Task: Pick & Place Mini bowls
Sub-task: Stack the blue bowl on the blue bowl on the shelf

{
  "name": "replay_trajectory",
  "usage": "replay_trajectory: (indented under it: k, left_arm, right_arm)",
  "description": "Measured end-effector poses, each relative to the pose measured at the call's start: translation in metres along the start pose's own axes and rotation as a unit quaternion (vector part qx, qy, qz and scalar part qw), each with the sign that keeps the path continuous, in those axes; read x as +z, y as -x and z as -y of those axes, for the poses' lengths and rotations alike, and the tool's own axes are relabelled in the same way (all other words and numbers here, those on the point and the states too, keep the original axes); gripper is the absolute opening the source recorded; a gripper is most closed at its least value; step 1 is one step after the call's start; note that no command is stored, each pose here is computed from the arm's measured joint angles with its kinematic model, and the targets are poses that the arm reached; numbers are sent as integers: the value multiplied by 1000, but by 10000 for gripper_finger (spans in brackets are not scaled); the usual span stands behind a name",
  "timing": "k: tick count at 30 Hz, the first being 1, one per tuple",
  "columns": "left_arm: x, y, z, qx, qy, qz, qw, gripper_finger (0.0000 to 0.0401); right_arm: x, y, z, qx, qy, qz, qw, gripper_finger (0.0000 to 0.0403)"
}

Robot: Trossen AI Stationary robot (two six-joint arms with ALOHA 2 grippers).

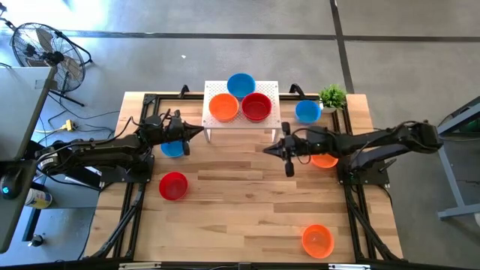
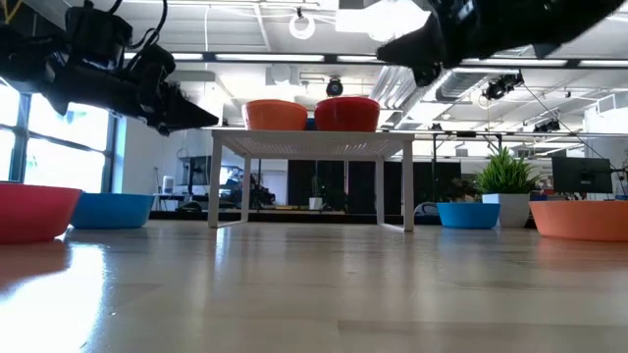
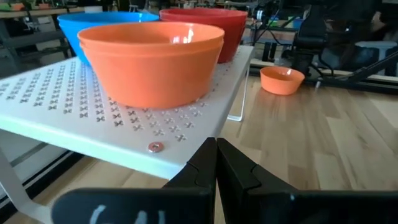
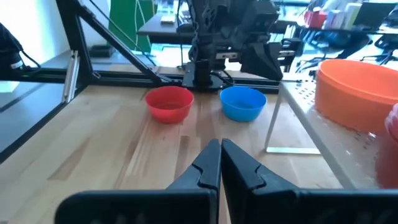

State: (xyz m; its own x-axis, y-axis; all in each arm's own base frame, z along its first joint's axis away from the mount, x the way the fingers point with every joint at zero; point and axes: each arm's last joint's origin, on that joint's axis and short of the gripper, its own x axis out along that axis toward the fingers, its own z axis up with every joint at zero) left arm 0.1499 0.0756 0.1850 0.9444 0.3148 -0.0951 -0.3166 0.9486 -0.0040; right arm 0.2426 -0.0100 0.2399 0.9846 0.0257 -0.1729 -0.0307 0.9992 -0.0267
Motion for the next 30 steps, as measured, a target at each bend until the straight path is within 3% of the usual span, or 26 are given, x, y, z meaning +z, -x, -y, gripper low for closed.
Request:
replay_trajectory:
  k: [9,19,25,30]
  left_arm:
    - [4,2,0,1,24,-8,1000,0]
    - [43,16,1,19,41,-122,992,0]
    - [51,35,3,49,81,-258,962,10]
    - [50,39,4,83,125,-319,936,58]
  right_arm:
    - [-20,8,-1,-4,24,28,999,1]
    - [-21,8,-1,-1,51,25,998,1]
    - [-21,8,-1,-1,64,23,998,1]
    - [-22,8,-1,0,75,21,997,2]
